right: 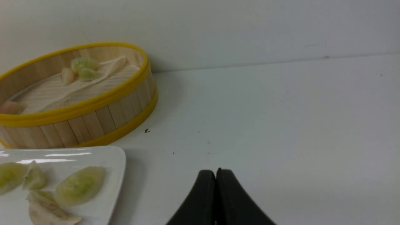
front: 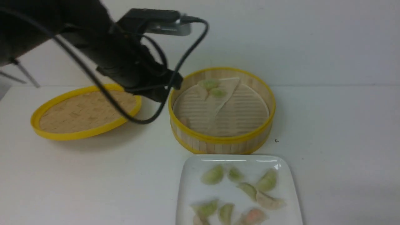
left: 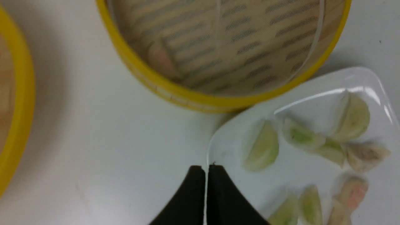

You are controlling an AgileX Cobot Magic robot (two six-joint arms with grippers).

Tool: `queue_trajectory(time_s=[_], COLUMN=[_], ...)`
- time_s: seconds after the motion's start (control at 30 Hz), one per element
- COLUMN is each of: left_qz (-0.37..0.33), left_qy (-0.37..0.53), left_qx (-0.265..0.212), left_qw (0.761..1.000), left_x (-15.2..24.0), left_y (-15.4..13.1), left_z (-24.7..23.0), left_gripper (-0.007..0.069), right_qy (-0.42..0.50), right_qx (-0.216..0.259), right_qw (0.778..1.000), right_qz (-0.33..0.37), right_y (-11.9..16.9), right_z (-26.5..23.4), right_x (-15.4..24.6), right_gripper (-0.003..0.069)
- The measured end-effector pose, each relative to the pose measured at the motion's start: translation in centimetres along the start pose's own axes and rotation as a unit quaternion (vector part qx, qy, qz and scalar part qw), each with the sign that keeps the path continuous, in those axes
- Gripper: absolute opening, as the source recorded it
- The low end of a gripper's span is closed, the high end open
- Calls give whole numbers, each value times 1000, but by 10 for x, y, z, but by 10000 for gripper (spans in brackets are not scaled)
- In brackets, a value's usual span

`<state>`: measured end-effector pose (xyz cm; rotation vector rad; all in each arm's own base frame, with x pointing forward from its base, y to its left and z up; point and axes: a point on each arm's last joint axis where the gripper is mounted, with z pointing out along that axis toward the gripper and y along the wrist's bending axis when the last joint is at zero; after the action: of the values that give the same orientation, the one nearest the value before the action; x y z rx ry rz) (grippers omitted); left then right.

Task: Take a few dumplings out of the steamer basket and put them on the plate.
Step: Use the left arm to grab a dumpling from the steamer

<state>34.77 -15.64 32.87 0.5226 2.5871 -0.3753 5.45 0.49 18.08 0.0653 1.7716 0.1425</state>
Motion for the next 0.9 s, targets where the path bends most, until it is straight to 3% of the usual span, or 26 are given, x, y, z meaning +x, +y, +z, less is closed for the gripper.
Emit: queue_trajectory(time_s=[0.23,0.5,0.63,0.9], left_qz=[38,68,82,106], left_qy=[16,24,6,-23], left_qx=[-3,-11,-33,-81], left_qw=[999,997,996,991], left_x=[-57,-85,-92,-88], left_y=[-2,10,18,34], left_z=[71,151,175,224], left_gripper=[-6,12,100,447], right_qy=[0,0,0,0], right_qx=[0,0,0,0], right_qw=[1000,1000,1000,1000], right_qz=[0,0,0,0], right_y=[0,0,0,0], right_z=[0,0,0,0], right_x=[0,0,0,0], right_gripper=[-15,-15,-15,-15])
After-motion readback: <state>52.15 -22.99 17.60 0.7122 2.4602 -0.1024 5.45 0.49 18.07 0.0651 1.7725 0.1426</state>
